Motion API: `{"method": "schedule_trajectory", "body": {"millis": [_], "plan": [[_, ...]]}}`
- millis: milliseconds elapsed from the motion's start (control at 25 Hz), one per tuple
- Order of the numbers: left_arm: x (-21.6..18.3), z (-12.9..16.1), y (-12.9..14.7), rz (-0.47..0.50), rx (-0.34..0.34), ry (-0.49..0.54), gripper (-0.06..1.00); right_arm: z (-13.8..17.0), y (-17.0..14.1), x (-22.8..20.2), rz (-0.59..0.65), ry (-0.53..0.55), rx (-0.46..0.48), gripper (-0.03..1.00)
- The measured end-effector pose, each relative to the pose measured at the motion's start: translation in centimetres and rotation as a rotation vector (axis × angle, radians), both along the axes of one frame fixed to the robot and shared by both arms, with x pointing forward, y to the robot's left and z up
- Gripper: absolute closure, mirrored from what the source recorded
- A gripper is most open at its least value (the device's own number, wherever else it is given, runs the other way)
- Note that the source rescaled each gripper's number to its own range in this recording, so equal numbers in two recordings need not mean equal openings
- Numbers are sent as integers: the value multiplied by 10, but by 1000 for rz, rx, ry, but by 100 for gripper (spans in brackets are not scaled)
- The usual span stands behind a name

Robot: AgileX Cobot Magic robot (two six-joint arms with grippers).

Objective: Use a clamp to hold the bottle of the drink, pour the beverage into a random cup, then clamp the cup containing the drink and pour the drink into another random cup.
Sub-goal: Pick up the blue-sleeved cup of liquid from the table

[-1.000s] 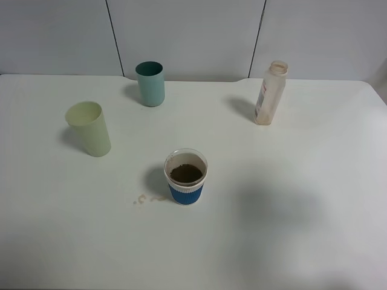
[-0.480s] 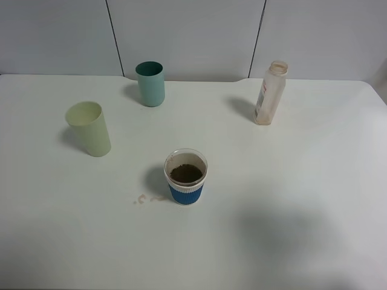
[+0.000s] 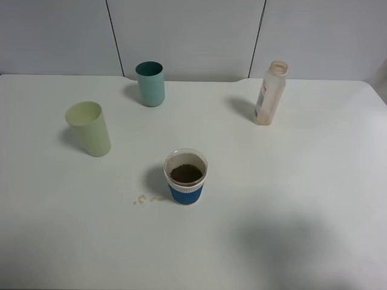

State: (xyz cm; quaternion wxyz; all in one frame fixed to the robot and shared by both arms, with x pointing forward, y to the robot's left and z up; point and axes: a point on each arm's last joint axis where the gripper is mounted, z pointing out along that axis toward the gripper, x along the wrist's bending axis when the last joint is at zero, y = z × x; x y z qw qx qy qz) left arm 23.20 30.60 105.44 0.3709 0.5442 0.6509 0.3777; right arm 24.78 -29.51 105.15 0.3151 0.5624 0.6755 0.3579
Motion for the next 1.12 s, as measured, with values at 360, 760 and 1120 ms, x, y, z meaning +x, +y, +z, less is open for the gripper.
{"method": "schedule_trajectory", "body": {"millis": [360,760,1120], "plan": [[0,0,0,0,0,0,5,1,-2,-11,-5,-76,14,-3],[0,0,0,0,0,0,5,1,-3,-14,-12,-104,12,-3],[0,0,0,0,0,0,5,1,-3,-14,-17,-103,15,-3]]}}
